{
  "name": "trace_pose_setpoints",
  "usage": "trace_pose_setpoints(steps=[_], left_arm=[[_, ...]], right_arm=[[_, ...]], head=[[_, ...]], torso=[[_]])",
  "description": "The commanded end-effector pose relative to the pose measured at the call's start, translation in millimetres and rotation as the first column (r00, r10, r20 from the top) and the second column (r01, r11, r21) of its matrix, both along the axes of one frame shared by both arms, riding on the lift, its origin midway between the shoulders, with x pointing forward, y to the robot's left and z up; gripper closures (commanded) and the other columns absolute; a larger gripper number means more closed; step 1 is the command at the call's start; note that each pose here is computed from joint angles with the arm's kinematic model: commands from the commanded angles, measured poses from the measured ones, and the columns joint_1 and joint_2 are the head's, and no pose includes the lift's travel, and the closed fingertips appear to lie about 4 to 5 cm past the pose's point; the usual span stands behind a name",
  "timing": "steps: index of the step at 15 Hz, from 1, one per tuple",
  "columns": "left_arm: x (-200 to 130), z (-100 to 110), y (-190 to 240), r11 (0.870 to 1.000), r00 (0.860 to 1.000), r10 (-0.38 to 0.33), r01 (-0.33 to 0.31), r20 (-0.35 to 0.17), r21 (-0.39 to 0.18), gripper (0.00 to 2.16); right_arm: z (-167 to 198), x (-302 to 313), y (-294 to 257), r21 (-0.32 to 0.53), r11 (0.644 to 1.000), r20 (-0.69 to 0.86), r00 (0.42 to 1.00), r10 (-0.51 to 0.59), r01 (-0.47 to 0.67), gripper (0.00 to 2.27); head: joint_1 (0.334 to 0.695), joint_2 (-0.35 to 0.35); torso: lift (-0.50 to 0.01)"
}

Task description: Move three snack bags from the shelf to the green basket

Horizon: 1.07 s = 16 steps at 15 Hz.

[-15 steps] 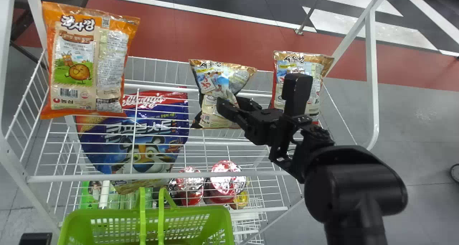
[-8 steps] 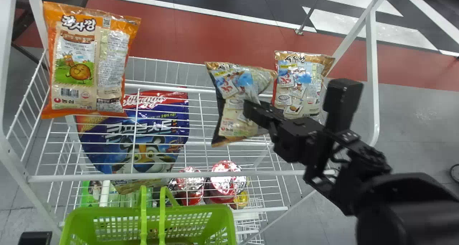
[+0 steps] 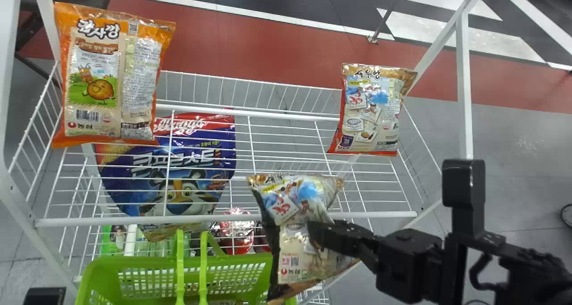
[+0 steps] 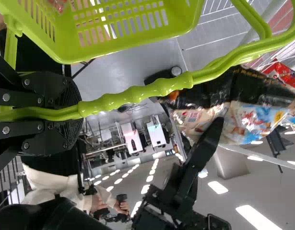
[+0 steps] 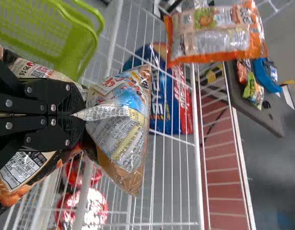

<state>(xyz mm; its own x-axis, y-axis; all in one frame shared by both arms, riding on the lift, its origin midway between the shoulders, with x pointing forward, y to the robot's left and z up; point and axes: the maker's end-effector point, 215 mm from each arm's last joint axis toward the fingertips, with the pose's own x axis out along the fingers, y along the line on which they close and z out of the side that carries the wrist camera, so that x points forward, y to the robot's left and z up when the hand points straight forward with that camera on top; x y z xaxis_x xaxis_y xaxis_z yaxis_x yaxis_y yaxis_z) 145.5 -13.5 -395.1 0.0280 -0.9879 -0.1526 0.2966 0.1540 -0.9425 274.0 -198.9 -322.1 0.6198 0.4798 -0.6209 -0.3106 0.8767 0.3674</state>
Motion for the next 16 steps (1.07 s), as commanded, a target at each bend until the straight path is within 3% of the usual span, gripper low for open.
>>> trace_pose_setpoints(steps=[1,10,14,15,16], left_arm=[[0.0,0.5,-1.0,1.000,1.000,0.000,0.000,0.000,-0.002,1.95],[0.5,1.5,-5.0,1.000,1.000,0.000,0.000,0.007,-0.007,1.95],[0.6,2.2,-5.1,1.000,1.000,0.000,0.000,0.008,-0.009,1.95],[0.6,2.2,-5.1,1.000,1.000,0.000,0.000,0.008,-0.009,1.95],[0.3,2.2,-4.8,1.000,1.000,-0.001,0.002,0.008,-0.009,1.95]], right_arm=[[-0.7,-16.5,14.1,0.030,0.999,-0.026,0.999,0.037,-0.036,2.24],[-102.2,-74.3,67.7,0.064,0.989,-0.305,0.941,0.143,-0.130,2.24],[-127.9,-87.3,84.8,0.070,0.984,-0.366,0.914,0.178,-0.163,2.24],[-135.8,-89.3,85.3,0.073,0.984,-0.384,0.906,0.178,-0.162,2.20],[-141.5,-89.9,87.8,0.081,0.983,-0.397,0.900,0.183,-0.164,1.90]], head=[[0.695,-0.350],[0.695,-0.350],[0.695,-0.350],[0.695,-0.350],[0.695,-0.350]], torso=[[-0.048],[-0.048],[-0.048],[-0.048],[-0.048]])
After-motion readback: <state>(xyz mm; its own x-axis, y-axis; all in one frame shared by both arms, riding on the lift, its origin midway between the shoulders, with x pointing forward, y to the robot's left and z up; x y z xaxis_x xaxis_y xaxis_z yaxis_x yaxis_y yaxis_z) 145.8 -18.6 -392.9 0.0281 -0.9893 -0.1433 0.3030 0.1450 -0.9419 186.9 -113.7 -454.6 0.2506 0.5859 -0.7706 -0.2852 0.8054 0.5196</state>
